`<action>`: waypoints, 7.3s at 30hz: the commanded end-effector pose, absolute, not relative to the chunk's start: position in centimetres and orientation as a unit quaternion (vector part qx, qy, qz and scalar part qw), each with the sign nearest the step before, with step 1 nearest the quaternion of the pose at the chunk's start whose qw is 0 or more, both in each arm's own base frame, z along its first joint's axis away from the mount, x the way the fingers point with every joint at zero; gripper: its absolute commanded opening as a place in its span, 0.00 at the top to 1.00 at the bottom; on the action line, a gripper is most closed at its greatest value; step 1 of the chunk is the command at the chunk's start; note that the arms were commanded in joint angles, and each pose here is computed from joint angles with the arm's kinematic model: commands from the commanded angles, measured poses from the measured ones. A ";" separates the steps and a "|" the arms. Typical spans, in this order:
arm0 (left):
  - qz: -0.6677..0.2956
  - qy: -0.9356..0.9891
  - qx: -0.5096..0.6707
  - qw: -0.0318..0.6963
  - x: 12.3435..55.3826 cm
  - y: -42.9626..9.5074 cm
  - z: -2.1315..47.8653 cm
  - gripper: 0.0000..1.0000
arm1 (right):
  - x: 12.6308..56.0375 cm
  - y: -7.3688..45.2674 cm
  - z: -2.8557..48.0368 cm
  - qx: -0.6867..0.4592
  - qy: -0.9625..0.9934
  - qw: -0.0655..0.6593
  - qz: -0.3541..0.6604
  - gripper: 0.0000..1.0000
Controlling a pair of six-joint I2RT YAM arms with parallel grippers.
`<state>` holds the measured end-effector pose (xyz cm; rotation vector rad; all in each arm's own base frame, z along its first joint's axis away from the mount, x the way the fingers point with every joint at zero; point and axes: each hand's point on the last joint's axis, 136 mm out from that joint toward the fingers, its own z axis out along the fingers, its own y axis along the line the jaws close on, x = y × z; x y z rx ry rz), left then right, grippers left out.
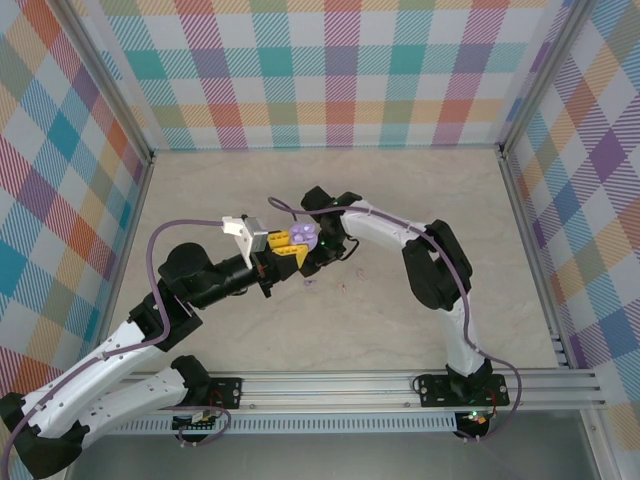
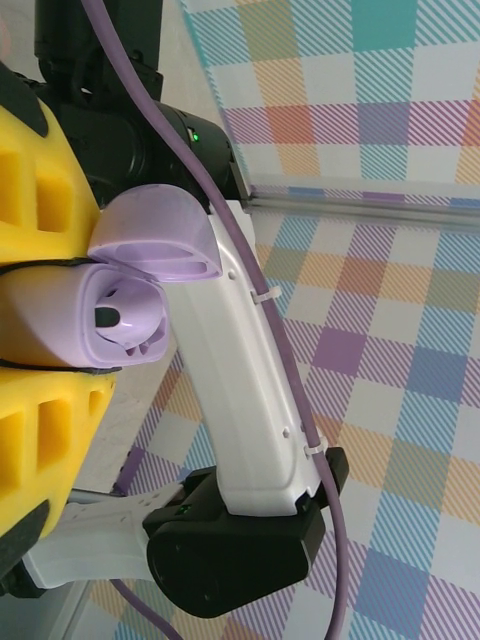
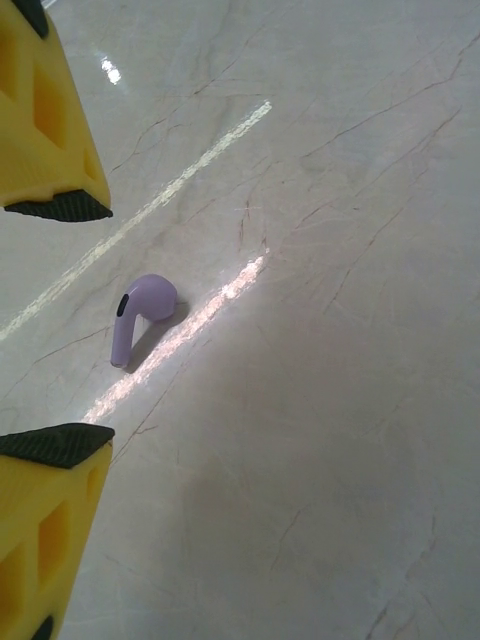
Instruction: Insert wireless bluetooth earbuds into charging case
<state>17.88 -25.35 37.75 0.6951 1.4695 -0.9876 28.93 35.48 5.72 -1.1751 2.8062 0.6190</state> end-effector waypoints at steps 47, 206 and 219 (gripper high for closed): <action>-0.432 0.629 0.300 0.573 17.6 -25.8 37.8 0.98 | 30.1 34.0 2.5 -0.332 0.942 0.009 0.041 0.59; -0.467 0.617 0.358 0.522 19.9 -31.2 32.2 0.95 | 20.6 28.6 33.4 -0.246 0.759 0.399 0.453 0.78; -0.469 0.619 0.360 0.517 19.8 -31.3 32.1 0.95 | 21.0 28.0 32.9 -0.237 0.766 0.407 0.438 0.78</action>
